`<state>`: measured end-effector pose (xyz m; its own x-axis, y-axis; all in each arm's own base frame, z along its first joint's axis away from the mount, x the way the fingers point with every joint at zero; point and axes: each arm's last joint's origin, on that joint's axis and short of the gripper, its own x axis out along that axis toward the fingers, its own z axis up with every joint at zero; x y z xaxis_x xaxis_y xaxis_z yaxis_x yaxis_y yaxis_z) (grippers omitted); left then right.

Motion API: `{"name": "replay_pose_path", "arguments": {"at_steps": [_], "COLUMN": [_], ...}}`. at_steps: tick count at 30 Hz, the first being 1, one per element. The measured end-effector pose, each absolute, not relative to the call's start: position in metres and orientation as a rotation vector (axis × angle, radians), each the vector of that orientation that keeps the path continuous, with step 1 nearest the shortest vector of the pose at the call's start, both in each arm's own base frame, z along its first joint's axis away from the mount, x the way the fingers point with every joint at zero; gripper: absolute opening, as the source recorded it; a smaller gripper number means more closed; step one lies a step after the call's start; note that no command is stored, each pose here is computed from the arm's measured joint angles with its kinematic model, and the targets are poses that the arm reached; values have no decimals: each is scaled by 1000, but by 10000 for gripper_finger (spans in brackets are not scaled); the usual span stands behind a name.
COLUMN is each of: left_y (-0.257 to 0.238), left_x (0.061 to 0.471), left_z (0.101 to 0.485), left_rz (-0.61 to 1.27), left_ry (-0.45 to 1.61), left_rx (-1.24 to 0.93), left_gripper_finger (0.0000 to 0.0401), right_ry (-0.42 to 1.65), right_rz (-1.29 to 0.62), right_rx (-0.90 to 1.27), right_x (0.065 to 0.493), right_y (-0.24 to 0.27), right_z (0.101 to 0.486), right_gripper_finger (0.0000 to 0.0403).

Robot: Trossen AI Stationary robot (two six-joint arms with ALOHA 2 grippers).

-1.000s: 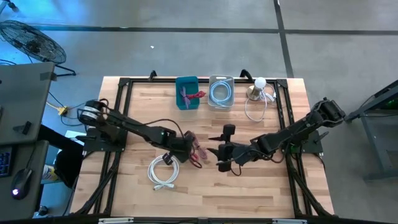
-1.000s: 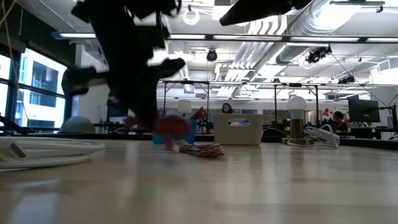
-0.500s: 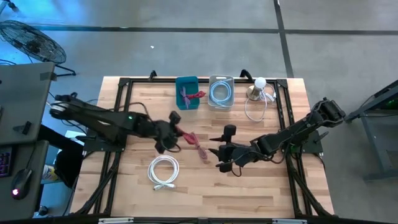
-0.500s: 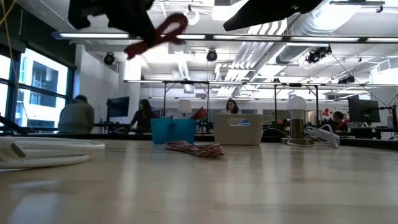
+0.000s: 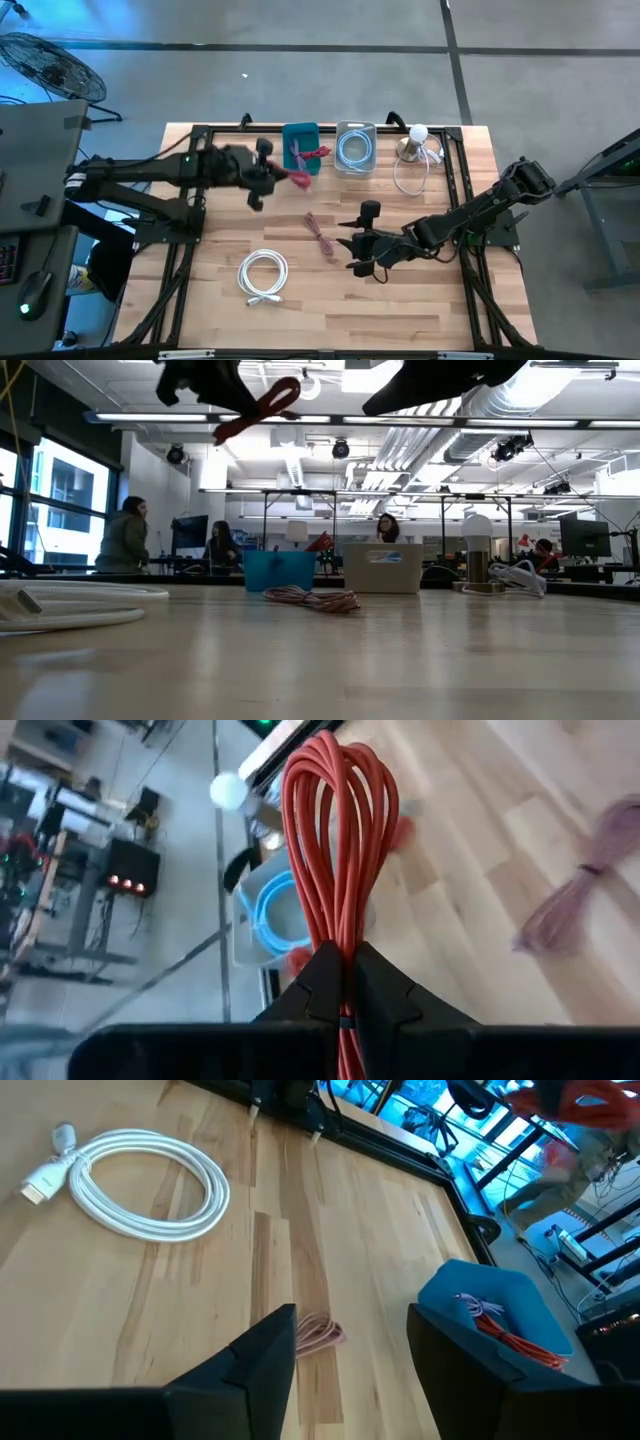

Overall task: Pick & Place USB Port
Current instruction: Put the orange charger cable into the blue bin

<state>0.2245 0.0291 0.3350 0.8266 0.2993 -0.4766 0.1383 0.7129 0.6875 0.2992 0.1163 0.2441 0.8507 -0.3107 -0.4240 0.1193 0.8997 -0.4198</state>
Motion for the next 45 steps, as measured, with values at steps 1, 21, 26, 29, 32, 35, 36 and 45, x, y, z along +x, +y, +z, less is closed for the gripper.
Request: {"name": "replay_pose_path", "arguments": {"at_steps": [1,21,26,29,32,35,36,45], "left_y": [36,130,140,148,157,166,168,180], "left_x": [224,202,207,213,215,217,217,224], "left_z": [335,298,292,285,277,271,268,258], "left_rz": [104,260,274,284,286,289,289,308], "left_ry": [609,439,447,454,467,472,482,474], "left_rx": [772,561,547,536,506,479,469,443], "left_gripper_finger": [6,6,6,6,6,6,6,5], "right_ry": [507,525,525,525,523,524,524,524], "right_rz": [-232,-235,-237,-238,-239,-235,-235,-235], "right_rx": [-392,-378,-378,-378,-371,-369,-369,-369], "right_x": [299,298,298,298,298,298,298,298], "right_y": [116,115,115,115,115,115,115,115], "right_z": [244,242,242,242,242,242,242,242], "right_gripper_finger": [185,181,181,181,181,181,181,181]}}
